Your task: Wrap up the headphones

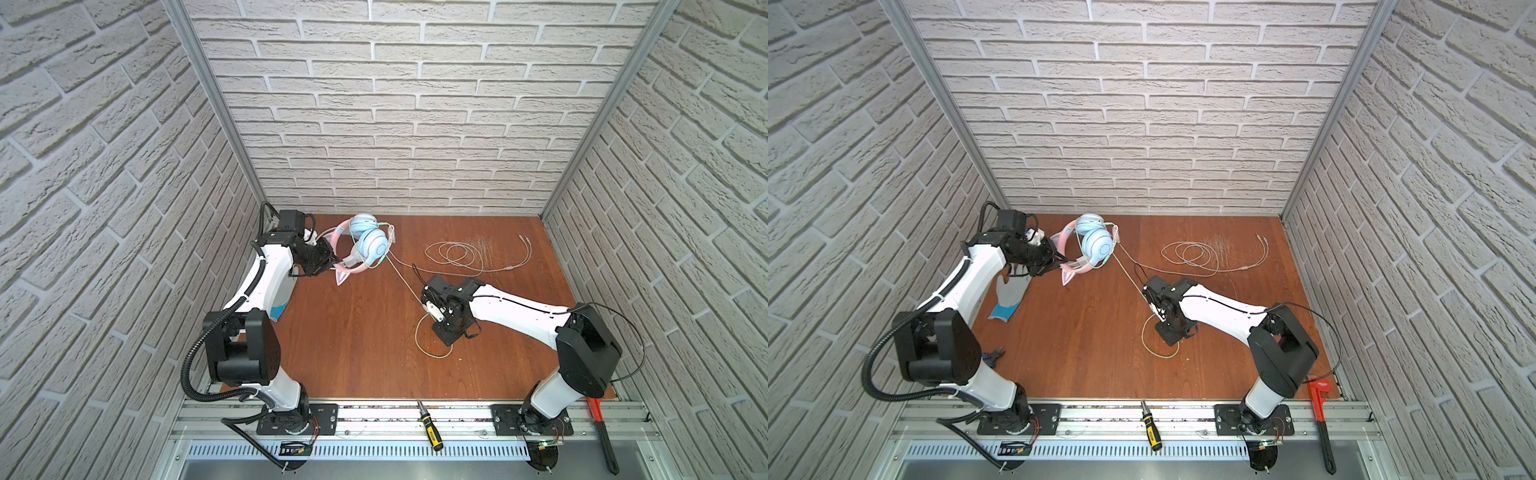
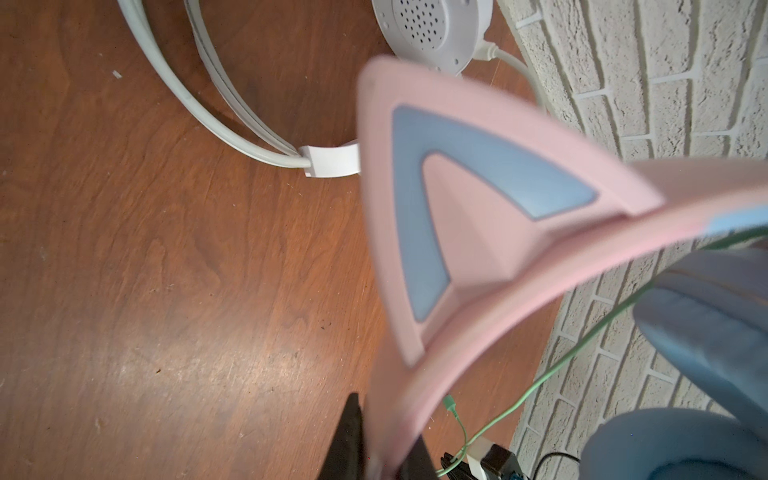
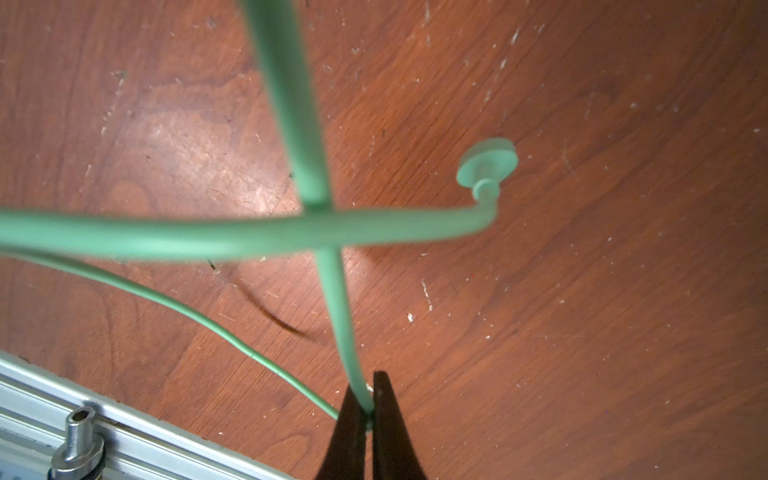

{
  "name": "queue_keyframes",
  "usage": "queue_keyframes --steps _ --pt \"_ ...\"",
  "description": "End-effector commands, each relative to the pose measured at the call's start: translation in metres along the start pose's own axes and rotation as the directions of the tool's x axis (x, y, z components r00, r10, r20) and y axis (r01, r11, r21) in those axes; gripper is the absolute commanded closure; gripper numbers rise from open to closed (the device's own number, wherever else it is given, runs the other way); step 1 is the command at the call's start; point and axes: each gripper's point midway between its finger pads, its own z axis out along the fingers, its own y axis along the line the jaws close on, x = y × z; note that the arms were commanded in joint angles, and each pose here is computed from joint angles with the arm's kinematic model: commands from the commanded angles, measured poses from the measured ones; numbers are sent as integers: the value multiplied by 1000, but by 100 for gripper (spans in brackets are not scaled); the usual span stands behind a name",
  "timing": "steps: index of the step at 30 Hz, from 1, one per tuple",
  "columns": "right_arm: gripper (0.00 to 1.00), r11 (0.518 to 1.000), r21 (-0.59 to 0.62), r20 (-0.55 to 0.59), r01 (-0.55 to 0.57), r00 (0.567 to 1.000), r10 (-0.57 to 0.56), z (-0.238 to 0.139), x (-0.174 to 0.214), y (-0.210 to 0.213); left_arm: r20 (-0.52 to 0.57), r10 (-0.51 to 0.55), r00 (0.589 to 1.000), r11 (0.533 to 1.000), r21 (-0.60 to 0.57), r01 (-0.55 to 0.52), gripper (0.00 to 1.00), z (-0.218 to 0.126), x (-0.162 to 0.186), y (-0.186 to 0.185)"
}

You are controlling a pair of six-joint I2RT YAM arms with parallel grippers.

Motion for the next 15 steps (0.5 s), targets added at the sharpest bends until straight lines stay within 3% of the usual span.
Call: queue_keyframes --steps 1,15 --pt "93 1000 -25 -38 -17 999 16 6 5 8 71 30 997 998 57 -34 100 -7 -14 -10" --pt "82 992 -79 -40 -94 995 91 19 -28 22 -114 48 992 997 -57 -55 100 31 32 42"
